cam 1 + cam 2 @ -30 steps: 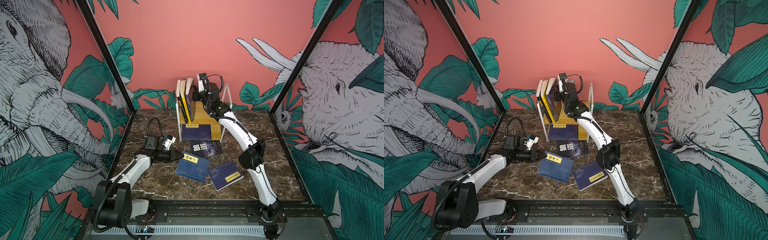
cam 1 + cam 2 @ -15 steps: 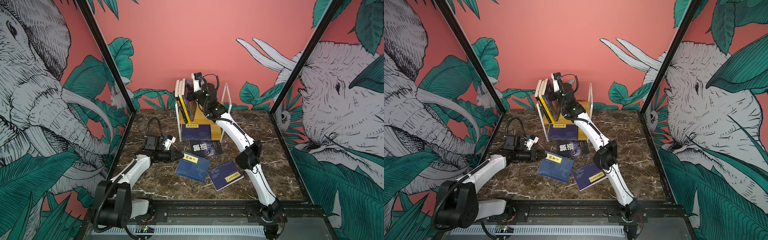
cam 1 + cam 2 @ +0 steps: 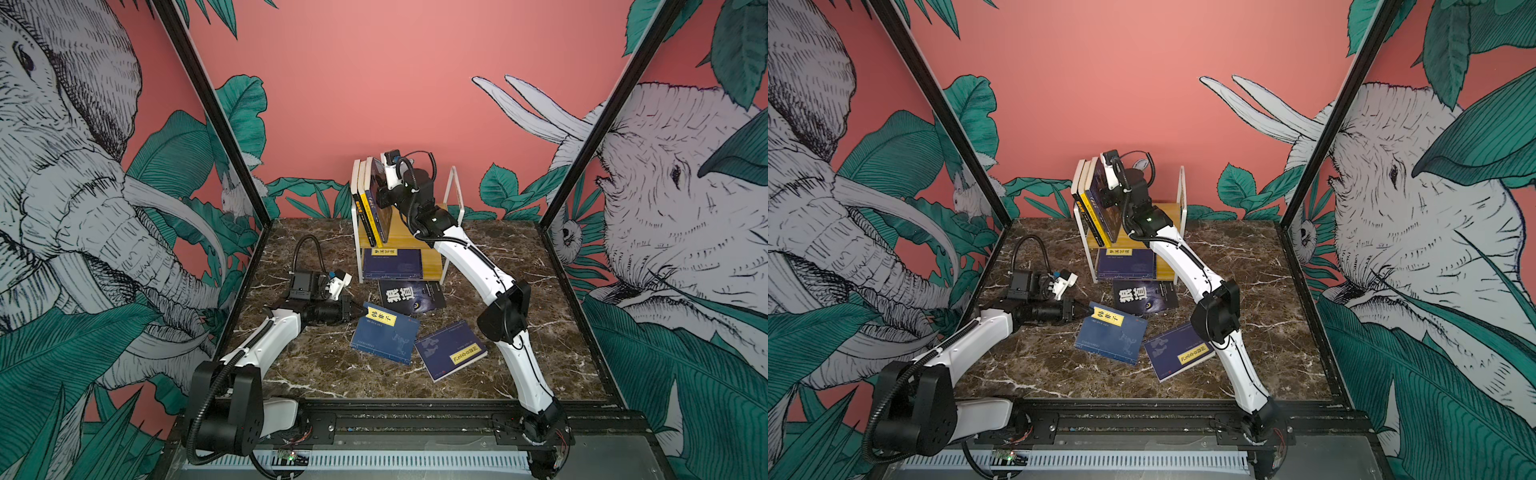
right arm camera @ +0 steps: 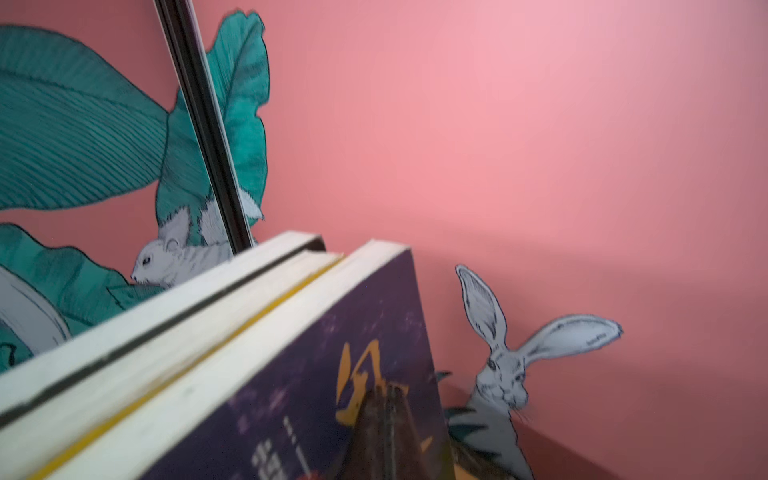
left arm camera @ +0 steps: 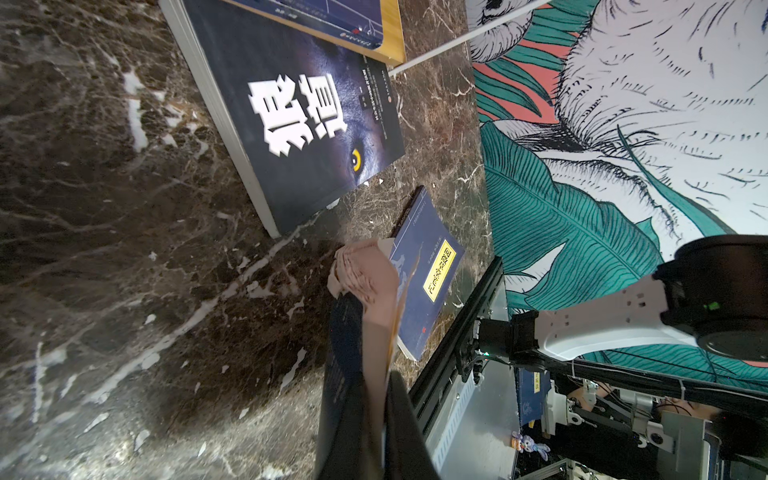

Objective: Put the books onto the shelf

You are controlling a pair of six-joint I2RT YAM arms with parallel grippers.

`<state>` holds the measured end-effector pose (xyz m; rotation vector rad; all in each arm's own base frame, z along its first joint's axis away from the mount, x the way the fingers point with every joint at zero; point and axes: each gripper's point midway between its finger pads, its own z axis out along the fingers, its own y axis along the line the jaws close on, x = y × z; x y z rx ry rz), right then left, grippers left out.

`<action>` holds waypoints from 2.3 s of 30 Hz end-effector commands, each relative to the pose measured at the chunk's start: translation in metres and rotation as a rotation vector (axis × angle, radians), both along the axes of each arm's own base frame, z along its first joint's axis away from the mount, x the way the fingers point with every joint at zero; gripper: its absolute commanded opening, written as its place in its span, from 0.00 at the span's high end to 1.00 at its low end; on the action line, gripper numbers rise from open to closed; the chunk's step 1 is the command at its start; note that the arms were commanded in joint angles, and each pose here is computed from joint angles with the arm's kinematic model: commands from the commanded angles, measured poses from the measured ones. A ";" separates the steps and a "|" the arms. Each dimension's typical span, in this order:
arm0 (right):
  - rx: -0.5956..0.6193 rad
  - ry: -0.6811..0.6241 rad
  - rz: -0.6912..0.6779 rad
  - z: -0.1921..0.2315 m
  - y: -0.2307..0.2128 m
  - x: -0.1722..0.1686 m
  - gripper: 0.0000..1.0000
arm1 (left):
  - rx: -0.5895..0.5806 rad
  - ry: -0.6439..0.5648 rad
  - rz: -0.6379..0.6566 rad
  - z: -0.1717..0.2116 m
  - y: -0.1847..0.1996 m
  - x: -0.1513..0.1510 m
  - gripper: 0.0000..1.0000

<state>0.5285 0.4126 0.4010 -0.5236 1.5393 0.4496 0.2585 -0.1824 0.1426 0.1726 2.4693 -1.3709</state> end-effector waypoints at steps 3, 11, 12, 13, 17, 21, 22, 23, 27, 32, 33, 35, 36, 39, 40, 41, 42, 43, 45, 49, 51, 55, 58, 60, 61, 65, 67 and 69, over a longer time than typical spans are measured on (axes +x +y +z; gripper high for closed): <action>-0.050 -0.132 -0.072 0.055 -0.031 -0.040 1.00 | -0.027 -0.013 0.003 0.008 0.000 0.000 1.00; -0.087 -0.135 -0.108 0.056 -0.049 -0.048 1.00 | -0.032 0.009 0.012 0.007 -0.001 0.005 1.00; -0.087 -0.135 -0.110 0.056 -0.049 -0.048 1.00 | -0.032 0.005 0.013 0.007 -0.001 0.006 1.00; -0.085 -0.134 -0.114 0.057 -0.050 -0.048 1.00 | -0.033 0.003 0.012 0.007 -0.001 0.006 1.00; -0.072 -0.128 -0.139 0.062 -0.059 -0.053 1.00 | -0.040 0.002 0.025 0.011 0.001 0.007 1.00; -0.098 -0.147 -0.165 0.062 -0.076 -0.080 0.99 | -0.078 -0.022 0.055 0.019 0.003 0.012 1.00; -0.107 -0.157 -0.169 0.060 -0.081 -0.091 0.97 | -0.086 -0.015 0.069 0.021 0.004 0.013 1.00; -0.116 -0.160 -0.169 0.057 -0.085 -0.100 0.96 | -0.096 -0.013 0.086 0.022 0.007 0.016 1.00; -0.173 -0.162 -0.174 0.033 -0.102 -0.140 0.87 | -0.152 0.016 0.143 0.028 0.013 0.024 1.00; -0.303 -0.185 -0.162 -0.005 -0.101 -0.186 0.67 | -0.191 0.067 0.177 0.032 0.016 0.028 1.00; -0.334 -0.196 -0.148 -0.016 -0.098 -0.197 0.62 | -0.203 0.075 0.185 0.033 0.016 0.030 1.00; -0.400 -0.230 -0.114 -0.031 -0.089 -0.218 0.54 | -0.223 0.094 0.204 0.035 0.018 0.033 1.00; -0.438 -0.247 -0.105 -0.040 -0.085 -0.228 0.51 | -0.235 0.108 0.219 0.036 0.019 0.036 1.00; -0.533 -0.288 -0.087 -0.067 -0.075 -0.254 0.42 | -0.287 0.160 0.259 0.043 0.024 0.044 1.00; -0.566 -0.303 -0.075 -0.076 -0.071 -0.261 0.40 | -0.298 0.170 0.266 0.045 0.025 0.046 1.00; -0.601 -0.321 -0.068 -0.085 -0.066 -0.269 0.37 | -0.307 0.174 0.272 0.046 0.026 0.047 1.00; -0.643 -0.341 -0.059 -0.094 -0.061 -0.277 0.35 | -0.311 0.174 0.271 0.047 0.026 0.048 1.00; -0.674 -0.363 -0.052 -0.100 -0.056 -0.283 0.33 | -0.312 0.171 0.269 0.048 0.026 0.048 1.00; -0.711 -0.395 -0.067 -0.113 -0.049 -0.292 0.30 | -0.316 0.173 0.263 0.049 0.026 0.047 1.00; -0.771 -0.426 -0.044 -0.144 -0.035 -0.309 0.28 | -0.323 0.178 0.258 0.050 0.026 0.047 1.00; -0.829 -0.442 -0.036 -0.161 -0.029 -0.315 0.28 | -0.324 0.188 0.258 0.050 0.026 0.047 1.00; -0.907 -0.471 -0.022 -0.188 -0.019 -0.324 0.27 | -0.325 0.204 0.259 0.047 0.026 0.048 1.00; -0.955 -0.493 -0.067 -0.206 -0.009 -0.320 0.26 | -0.330 0.215 0.250 0.047 0.025 0.049 1.00; -0.990 -0.512 -0.094 -0.217 -0.004 -0.316 0.25 | -0.335 0.217 0.241 0.049 0.023 0.048 1.00; -0.997 -0.520 -0.113 -0.221 -0.003 -0.314 0.24 | -0.336 0.214 0.241 0.050 0.024 0.048 1.00; -1.050 -0.568 -0.236 -0.233 0.002 -0.299 0.25 | -0.334 0.219 0.240 0.048 0.024 0.048 1.00; -1.069 -0.587 -0.278 -0.236 0.003 -0.294 0.30 | -0.336 0.226 0.235 0.048 0.023 0.048 1.00; -1.077 -0.583 -0.302 -0.242 0.002 -0.287 0.38 | -0.335 0.229 0.236 0.046 0.024 0.048 1.00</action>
